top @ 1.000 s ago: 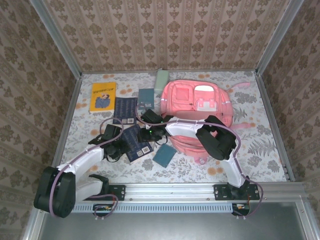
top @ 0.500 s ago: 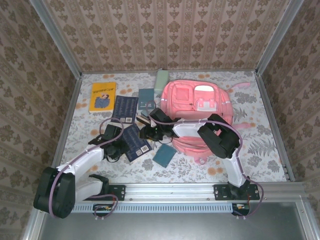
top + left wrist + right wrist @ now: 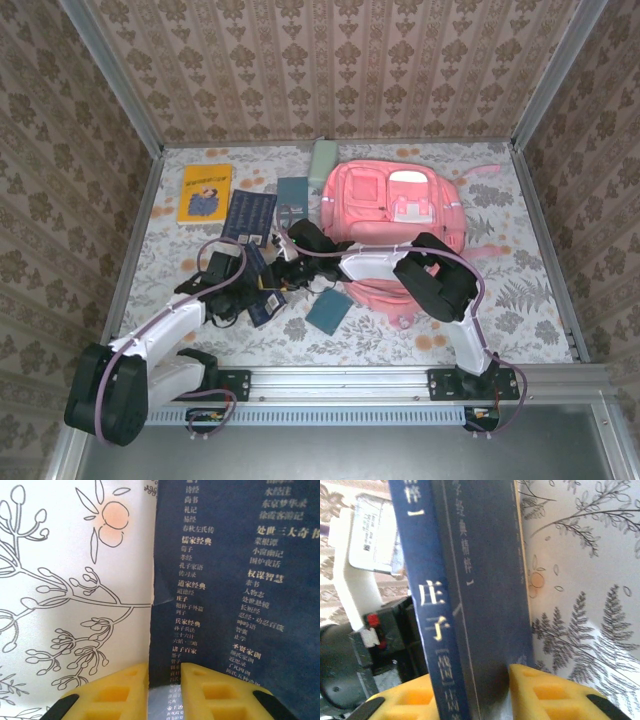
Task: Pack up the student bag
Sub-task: Pick up the book from the middle-left of the table.
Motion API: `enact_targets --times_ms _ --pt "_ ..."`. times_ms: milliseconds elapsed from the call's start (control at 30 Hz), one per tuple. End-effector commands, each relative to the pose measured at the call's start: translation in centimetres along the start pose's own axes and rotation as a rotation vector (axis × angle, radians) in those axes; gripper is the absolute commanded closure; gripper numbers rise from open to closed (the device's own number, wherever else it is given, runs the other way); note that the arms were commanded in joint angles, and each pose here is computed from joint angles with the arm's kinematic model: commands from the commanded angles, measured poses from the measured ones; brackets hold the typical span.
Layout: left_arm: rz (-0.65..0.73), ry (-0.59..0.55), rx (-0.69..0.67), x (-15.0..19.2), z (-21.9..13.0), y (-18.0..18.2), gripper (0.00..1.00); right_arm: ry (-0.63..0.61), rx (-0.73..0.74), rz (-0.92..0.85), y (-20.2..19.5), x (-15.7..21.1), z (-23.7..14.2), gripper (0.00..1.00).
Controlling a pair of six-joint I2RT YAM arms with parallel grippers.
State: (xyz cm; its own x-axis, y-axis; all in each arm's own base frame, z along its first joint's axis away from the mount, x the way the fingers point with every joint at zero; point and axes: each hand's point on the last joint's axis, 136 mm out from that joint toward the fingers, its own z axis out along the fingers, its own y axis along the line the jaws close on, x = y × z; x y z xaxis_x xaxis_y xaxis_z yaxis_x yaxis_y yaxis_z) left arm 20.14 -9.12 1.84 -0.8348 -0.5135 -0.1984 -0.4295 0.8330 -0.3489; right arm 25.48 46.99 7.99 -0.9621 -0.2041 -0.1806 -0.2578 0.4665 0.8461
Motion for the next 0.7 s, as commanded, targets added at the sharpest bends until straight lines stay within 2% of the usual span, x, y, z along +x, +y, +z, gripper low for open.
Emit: enact_targets --times_ms 0,67,167,367,433,667 --pt "0.031 0.113 -0.136 3.0 0.4 3.7 0.77 0.049 -0.012 -0.071 2.3 0.7 -0.9 0.74" --pt "0.038 0.109 -0.133 3.0 0.3 3.6 0.75 0.061 0.018 -0.070 1.5 0.9 -0.9 0.81" --pt "0.044 0.101 -0.125 2.7 -0.1 3.3 0.69 0.059 0.030 -0.058 1.0 0.7 -1.0 1.00" --pt "0.067 0.027 -0.072 0.8 -2.8 1.5 0.45 -0.024 0.022 -0.100 3.0 -0.8 -3.0 1.00" --pt "0.077 -0.016 -0.032 -0.1 -4.2 0.4 0.33 -0.059 0.019 -0.116 3.9 -1.4 -4.1 1.00" --pt "0.165 -0.150 0.103 -3.5 -9.0 -4.3 0.26 -0.242 0.045 -0.150 6.1 -3.3 -10.6 1.00"
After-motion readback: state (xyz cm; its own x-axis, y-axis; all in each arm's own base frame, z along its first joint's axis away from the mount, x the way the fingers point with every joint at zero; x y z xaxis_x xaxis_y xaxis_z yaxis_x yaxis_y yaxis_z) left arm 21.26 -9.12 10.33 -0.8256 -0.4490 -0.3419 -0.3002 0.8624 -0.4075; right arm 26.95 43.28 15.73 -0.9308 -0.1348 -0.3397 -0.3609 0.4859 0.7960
